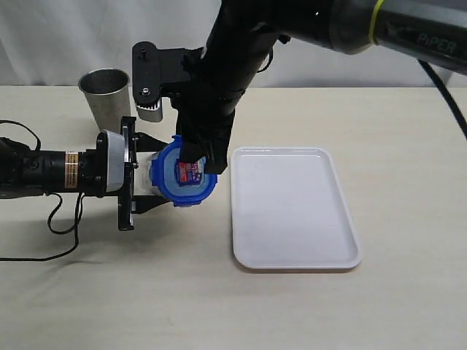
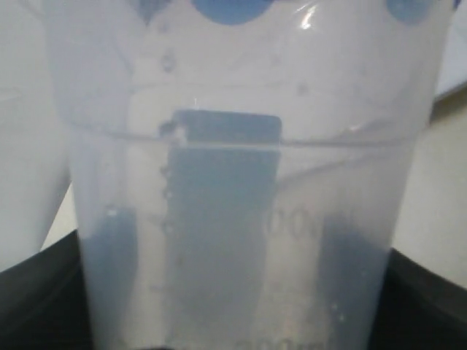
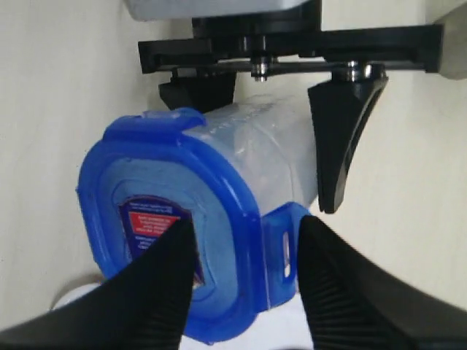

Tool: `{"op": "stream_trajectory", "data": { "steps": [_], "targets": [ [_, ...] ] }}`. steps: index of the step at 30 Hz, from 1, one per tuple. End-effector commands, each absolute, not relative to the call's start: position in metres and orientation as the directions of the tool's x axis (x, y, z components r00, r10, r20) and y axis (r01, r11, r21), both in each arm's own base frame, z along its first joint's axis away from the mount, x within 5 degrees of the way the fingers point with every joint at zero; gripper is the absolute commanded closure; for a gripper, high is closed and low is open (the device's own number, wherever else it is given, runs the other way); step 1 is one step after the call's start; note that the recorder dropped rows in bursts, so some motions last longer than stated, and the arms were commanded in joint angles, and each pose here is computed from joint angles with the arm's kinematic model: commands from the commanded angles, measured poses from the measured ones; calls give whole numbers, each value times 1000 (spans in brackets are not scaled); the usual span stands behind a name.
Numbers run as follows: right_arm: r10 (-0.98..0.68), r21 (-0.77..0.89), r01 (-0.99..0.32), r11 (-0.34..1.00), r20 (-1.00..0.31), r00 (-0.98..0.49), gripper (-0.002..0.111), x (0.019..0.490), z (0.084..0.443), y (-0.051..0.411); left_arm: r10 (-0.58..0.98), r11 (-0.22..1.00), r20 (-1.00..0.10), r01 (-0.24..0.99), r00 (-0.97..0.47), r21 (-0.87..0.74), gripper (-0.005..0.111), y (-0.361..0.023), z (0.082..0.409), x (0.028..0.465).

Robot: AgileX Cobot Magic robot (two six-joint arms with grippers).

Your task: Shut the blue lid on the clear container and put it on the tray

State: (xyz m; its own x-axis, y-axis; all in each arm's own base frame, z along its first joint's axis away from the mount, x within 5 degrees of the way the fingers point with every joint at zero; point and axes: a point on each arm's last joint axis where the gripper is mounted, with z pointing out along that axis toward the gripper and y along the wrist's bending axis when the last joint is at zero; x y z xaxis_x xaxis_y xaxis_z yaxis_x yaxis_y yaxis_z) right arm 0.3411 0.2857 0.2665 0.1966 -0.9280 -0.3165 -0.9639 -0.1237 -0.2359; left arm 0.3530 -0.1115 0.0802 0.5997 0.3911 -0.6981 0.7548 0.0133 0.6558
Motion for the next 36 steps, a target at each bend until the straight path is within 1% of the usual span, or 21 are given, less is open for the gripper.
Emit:
{"op": "stream_trajectory", "data": {
  "steps": [1,4,6,11,13,18,23,25,28,33,36],
  "targets": [
    [-935,-125,-978,-165,-296,196,66,334,237,299,334,94,-745,766,578,636,107,-115,93,355],
    [-942,-106,-976,-188,-263,210,67,330,225,306,332,102,-758,778,561,620,107,-115,93,355],
    [-956,-114,-978,-175,-219,197,69,330,219,308,331,108,-764,783,553,613,107,-115,93,356],
    [-961,-99,-983,-156,-215,175,83,330,213,310,328,133,-790,802,518,582,107,-115,94,357],
    [-962,-89,-983,-158,-209,173,86,331,208,310,328,133,-791,803,517,580,107,-115,94,357],
    [-965,-84,-987,-135,-214,150,86,331,200,315,328,134,-792,805,514,578,107,-115,94,357],
    [-961,-91,-986,-141,-225,158,86,328,198,321,325,141,-804,815,498,562,107,-115,94,357],
    [-964,-87,-989,-123,-225,140,89,329,196,321,324,138,-805,817,497,560,107,-115,94,356],
    [-966,-71,-988,-134,-212,146,98,328,193,320,324,136,-804,817,498,561,107,-115,93,356],
    [-952,0,-984,-179,-250,173,98,322,187,324,324,136,-804,817,498,561,107,-115,93,356],
    [-954,-7,-984,-180,-242,176,98,323,186,324,324,136,-804,817,498,561,107,-115,93,356]
  ]
}}
